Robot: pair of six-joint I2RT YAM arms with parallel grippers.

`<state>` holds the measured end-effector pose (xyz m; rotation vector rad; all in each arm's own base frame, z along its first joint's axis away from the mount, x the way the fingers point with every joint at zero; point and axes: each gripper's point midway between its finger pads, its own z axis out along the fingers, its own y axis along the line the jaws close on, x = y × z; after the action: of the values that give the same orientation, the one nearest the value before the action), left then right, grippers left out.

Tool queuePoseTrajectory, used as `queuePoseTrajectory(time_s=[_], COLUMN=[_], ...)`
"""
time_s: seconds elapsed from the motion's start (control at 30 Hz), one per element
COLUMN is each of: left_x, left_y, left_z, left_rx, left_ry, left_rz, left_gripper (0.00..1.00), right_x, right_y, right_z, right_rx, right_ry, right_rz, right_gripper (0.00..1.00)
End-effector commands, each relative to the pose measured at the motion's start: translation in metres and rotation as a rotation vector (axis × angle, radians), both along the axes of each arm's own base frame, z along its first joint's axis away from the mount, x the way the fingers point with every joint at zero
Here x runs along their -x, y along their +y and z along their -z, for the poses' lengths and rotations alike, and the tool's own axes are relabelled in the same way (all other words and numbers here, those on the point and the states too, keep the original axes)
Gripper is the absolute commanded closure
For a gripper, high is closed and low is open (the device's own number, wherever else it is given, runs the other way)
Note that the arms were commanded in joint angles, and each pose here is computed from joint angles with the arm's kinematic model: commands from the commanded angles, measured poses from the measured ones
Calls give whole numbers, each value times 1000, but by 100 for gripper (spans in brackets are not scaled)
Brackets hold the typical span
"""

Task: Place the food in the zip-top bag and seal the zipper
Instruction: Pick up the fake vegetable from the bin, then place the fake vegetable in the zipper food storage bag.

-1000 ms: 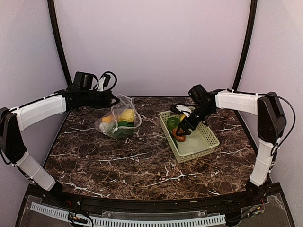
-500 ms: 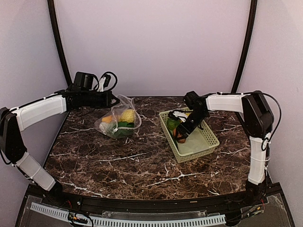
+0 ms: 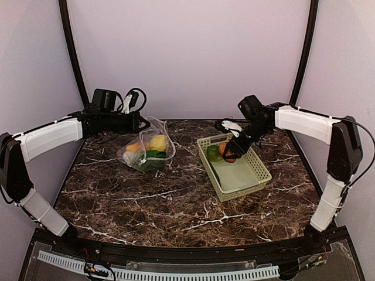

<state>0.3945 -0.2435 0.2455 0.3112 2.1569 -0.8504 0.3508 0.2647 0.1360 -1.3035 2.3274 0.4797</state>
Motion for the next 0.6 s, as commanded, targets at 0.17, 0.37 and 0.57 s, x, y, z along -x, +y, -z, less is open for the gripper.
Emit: queuePoseTrajectory(time_s=[0.17, 0.37, 0.57], left_x=[3, 6, 7], left_y=[-13, -21, -19], left_z=[3, -4, -7], left_rx=[55, 120, 115], left_ry=[-14, -35, -53], left_rz=[62, 99, 97], left_gripper=[99, 99, 99], right_x=[53, 69, 59], right_y=[95, 153, 196], right_z=[-112, -128, -130], right_rx=[-299, -409, -453], right_ry=[-74, 10, 41], right_rz=[-309, -411, -429], right_gripper=[55, 55, 56])
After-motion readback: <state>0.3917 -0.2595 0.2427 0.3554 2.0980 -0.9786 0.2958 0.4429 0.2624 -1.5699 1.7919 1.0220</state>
